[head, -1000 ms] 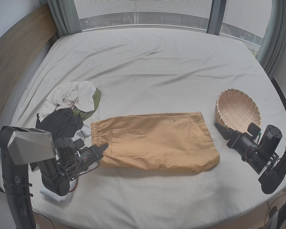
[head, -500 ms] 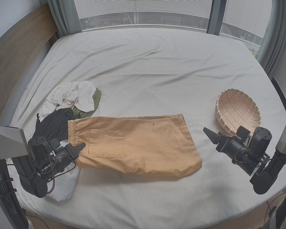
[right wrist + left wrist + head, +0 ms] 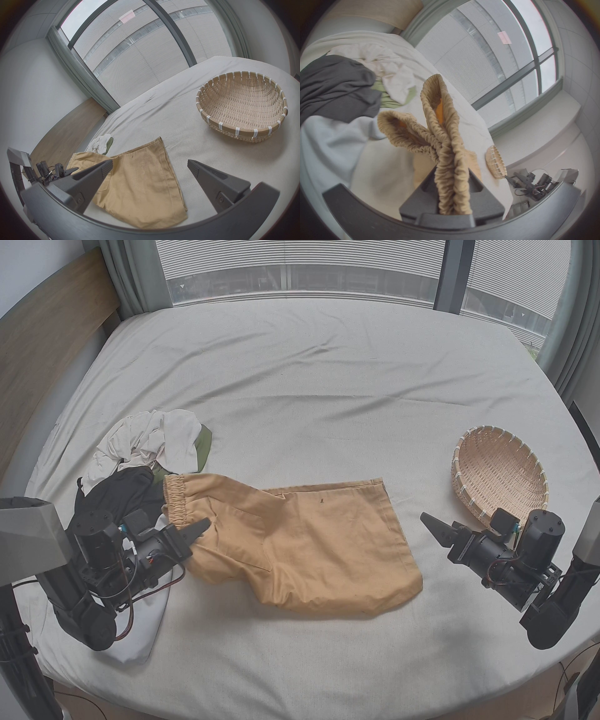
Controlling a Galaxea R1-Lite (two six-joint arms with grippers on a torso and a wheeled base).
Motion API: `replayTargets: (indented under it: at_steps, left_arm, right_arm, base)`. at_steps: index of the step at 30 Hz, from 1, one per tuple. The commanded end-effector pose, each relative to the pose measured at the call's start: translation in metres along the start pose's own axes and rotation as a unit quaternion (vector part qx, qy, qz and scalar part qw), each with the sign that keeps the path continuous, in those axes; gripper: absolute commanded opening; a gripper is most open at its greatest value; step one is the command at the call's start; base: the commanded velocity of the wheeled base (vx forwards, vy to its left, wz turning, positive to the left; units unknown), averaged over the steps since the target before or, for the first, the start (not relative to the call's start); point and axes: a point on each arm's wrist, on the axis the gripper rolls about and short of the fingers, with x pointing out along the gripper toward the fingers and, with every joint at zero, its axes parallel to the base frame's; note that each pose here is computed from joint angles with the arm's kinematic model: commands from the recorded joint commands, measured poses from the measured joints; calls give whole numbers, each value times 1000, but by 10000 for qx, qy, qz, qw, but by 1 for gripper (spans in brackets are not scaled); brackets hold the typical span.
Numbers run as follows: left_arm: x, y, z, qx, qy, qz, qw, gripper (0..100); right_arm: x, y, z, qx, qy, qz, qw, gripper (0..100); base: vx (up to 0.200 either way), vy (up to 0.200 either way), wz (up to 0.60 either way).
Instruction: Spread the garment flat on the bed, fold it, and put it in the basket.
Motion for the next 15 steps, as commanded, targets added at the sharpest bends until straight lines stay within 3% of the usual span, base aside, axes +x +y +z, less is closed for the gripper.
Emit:
replayTargets:
  at_steps: [1, 7, 15]
  left_arm:
    - [24, -38, -11, 92, 113, -736, 9972, 0]
    - [48, -67, -26, 159, 196, -1297, 9912, 0]
    - [71, -86, -55, 152, 472, -1660, 9849, 0]
  right_arm:
    - [0, -1, -1, 3, 27, -20, 10000, 100]
    - [-2, -1, -3, 226, 64, -32, 9997, 100]
    - [-3, -1, -2, 280, 47, -32, 9996, 100]
  base:
    - [0, 0, 0]
    - [0, 0, 0]
    - [0, 0, 0]
